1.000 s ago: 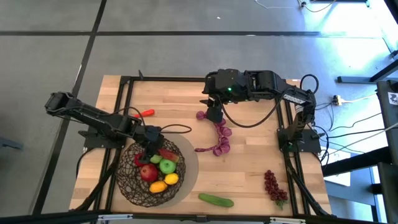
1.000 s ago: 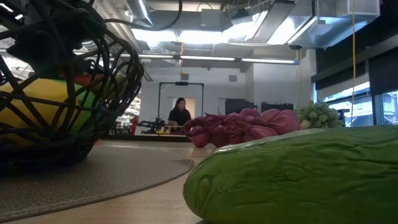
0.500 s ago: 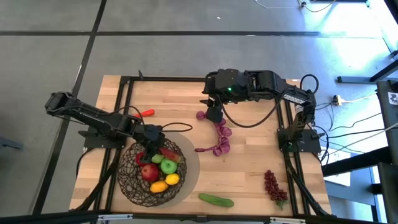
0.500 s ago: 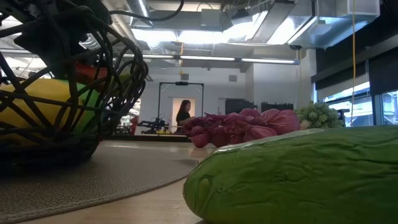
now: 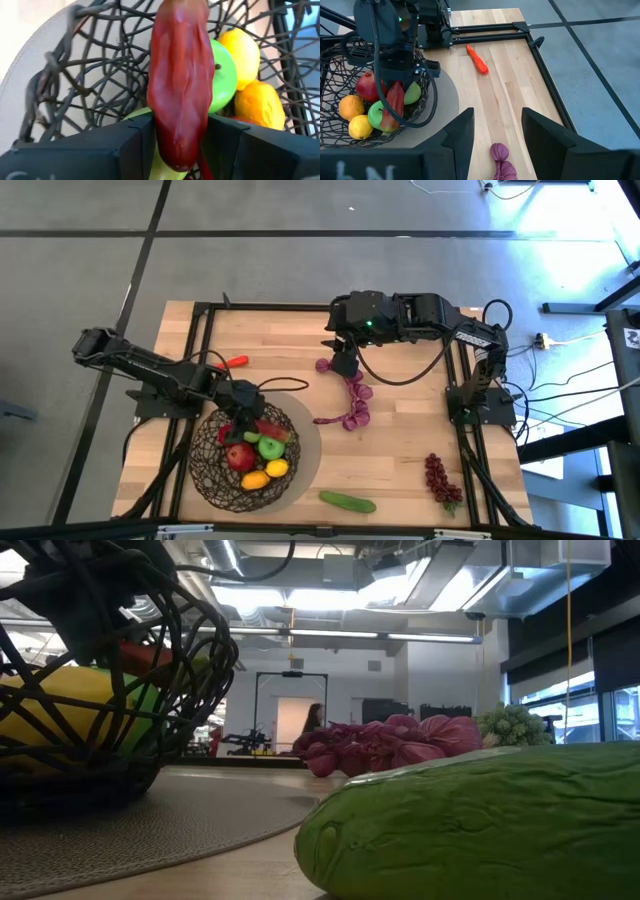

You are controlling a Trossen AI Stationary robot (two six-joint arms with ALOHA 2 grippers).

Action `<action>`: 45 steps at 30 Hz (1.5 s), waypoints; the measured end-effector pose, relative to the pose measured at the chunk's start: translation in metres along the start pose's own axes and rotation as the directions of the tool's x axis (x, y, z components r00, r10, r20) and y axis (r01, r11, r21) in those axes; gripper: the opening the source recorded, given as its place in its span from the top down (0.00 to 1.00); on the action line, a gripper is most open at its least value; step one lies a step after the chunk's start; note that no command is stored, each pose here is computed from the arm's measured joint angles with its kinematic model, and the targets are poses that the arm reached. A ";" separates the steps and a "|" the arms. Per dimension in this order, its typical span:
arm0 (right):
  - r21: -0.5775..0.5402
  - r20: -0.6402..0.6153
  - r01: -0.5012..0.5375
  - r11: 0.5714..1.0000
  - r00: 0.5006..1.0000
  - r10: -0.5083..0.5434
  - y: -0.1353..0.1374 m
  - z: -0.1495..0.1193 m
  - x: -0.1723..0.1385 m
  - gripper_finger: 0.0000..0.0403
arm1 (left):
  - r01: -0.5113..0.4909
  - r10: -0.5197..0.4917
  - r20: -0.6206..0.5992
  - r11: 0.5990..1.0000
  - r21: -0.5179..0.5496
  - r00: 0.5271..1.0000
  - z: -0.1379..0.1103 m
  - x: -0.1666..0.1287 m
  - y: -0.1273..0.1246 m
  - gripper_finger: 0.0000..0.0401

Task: Build produce basket
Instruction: Put the red chili pepper into the black wire basket

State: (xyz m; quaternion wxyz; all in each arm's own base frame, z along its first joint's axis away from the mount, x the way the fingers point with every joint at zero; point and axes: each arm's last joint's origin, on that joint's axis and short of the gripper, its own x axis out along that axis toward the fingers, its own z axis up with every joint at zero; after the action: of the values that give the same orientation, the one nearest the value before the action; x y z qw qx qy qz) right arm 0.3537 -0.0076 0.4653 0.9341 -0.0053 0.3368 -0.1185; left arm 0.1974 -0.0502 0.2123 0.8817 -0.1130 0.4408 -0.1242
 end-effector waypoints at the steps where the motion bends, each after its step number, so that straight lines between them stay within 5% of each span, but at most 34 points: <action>1: 0.000 0.000 0.000 1.000 1.000 0.000 0.000 0.000 0.000 0.61 | 0.004 -0.004 -0.001 1.000 0.019 1.000 0.000 0.000 0.000 0.70; 23: 0.000 0.000 0.000 1.000 1.000 0.000 0.000 0.000 0.000 0.61 | -0.040 0.040 0.013 0.999 -0.012 0.999 0.000 0.000 0.001 0.78; 39: 0.000 0.000 0.000 1.000 1.000 0.000 0.000 0.000 0.000 0.61 | -0.055 0.056 0.020 0.998 -0.011 0.998 0.001 0.000 0.001 0.67; 45: 0.000 0.000 0.000 1.000 1.000 0.000 0.000 0.000 0.000 0.61 | 0.020 -0.020 0.018 0.999 -0.029 1.000 0.004 -0.002 -0.002 0.67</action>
State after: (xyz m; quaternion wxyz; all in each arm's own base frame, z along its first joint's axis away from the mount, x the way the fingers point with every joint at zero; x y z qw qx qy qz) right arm 0.3538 -0.0076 0.4652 0.9340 -0.0055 0.3370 -0.1185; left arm 0.1994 -0.0512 0.2170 0.8826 -0.1313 0.4337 -0.1256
